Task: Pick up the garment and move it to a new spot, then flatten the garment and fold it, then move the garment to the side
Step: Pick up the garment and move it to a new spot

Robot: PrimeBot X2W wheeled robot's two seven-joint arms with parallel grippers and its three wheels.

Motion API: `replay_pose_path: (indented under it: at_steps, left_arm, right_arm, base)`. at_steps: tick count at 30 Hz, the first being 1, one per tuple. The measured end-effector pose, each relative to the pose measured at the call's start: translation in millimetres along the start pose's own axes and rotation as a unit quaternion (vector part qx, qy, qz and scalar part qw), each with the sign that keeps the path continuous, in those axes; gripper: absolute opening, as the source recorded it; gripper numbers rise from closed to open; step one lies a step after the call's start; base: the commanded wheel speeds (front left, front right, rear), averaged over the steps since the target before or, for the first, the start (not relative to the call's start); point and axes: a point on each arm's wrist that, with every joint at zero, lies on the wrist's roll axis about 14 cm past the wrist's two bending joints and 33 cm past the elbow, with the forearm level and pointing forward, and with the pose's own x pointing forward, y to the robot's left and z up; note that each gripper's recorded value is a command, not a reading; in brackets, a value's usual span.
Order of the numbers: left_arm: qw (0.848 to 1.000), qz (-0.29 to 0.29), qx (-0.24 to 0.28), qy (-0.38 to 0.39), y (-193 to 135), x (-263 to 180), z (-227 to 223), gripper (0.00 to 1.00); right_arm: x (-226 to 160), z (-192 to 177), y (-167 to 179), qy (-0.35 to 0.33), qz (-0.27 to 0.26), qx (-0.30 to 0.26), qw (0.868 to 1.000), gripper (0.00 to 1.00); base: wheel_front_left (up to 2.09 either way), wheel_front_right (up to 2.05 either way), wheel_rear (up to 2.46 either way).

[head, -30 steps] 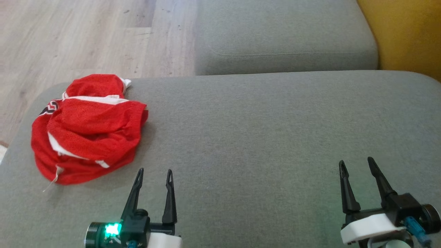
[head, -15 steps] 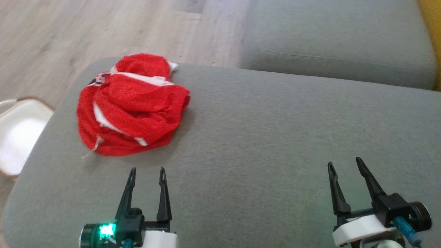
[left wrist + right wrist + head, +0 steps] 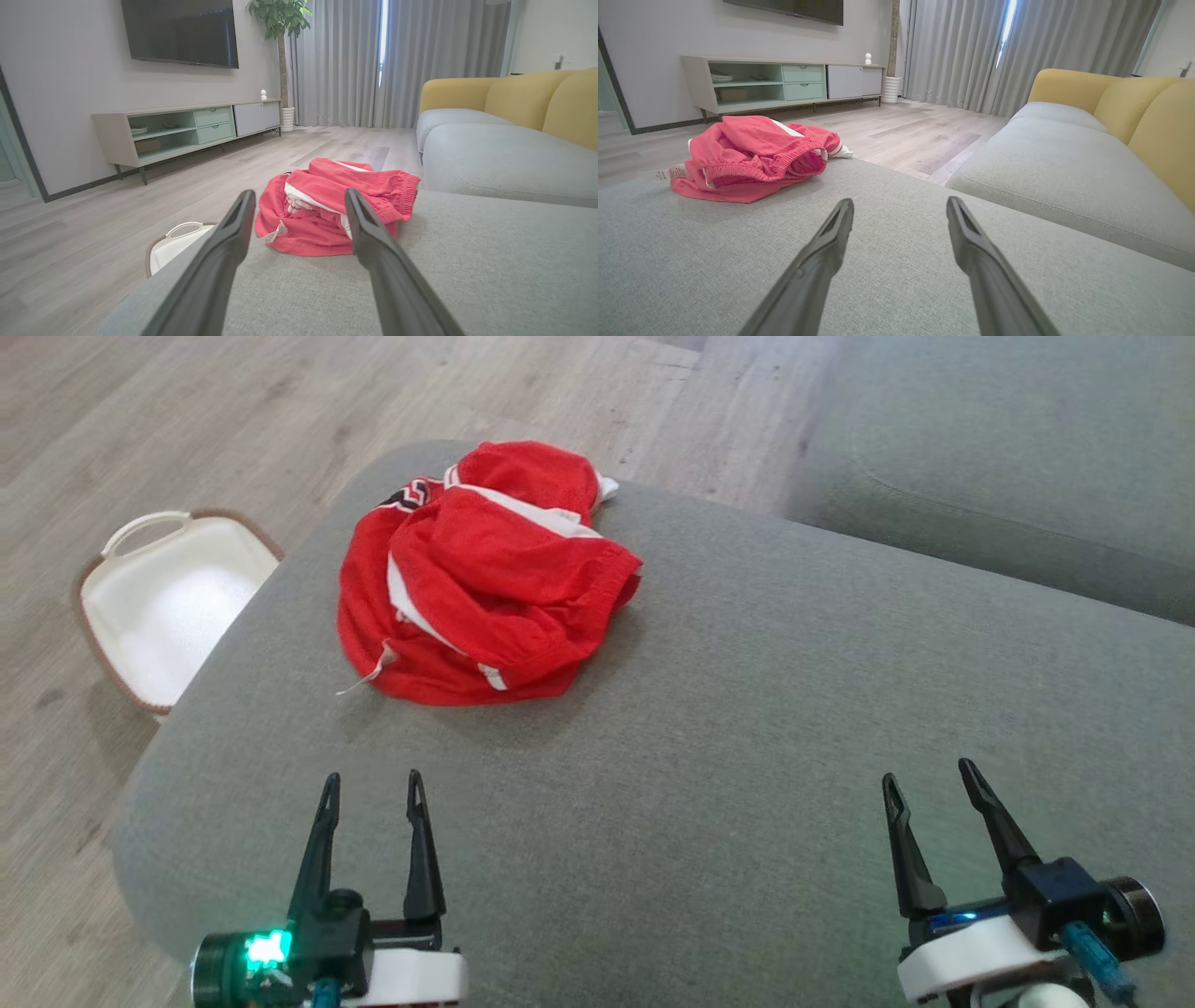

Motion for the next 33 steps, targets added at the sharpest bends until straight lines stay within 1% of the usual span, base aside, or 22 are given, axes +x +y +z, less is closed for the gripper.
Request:
replay_pose_path:
  at_steps: [9, 13, 16, 19, 23, 26, 29, 33]
  left_arm:
    - [1.000, 0.019, 0.009, 0.002, 10, 0, 0, 1.00]
    - [0.998, 0.005, 0.054, -0.023, 9, 9, 12, 1.00]
    - [0.996, 0.009, 0.063, -0.055, 8, 26, 33, 1.00]
    - [0.994, 0.001, 0.072, -0.086, 1, 50, 53, 1.00]
    - [0.988, -0.020, 0.082, -0.128, -13, 92, 82, 1.00]
    - [0.986, -0.039, 0.093, -0.135, -22, 125, 88, 1.00]
    - [0.986, -0.062, 0.101, -0.119, -30, 161, 82, 1.00]
    - [0.988, -0.094, 0.114, -0.054, -43, 214, 57, 1.00]
  right_arm:
    - [5, -5, 5, 0.006, 0.011, 0.000, 1.000, 1.00]
    - [6, -11, 4, 0.014, 0.012, -0.004, 1.000, 1.00]
    - [8, -19, 4, 0.024, 0.015, -0.004, 1.000, 1.00]
    - [14, -30, 2, 0.034, 0.017, -0.007, 0.999, 1.00]
    - [33, -37, -5, 0.033, 0.018, -0.011, 0.999, 1.00]
    - [42, -47, -14, 0.039, 0.018, -0.014, 0.999, 1.00]
    - [47, -60, -29, 0.047, 0.011, -0.020, 0.999, 1.00]
    - [50, -74, -47, 0.058, 0.005, -0.033, 0.998, 1.00]
  base:
    - [0.00, 0.00, 0.00]
    - [0.00, 0.00, 0.00]
    - [0.00, 0.00, 0.00]
    - [0.00, 0.00, 0.00]
    - [0.00, 0.00, 0.00]
    - [0.00, 0.00, 0.00]
    - [0.00, 0.00, 0.00]
    - [0.00, 0.00, 0.00]
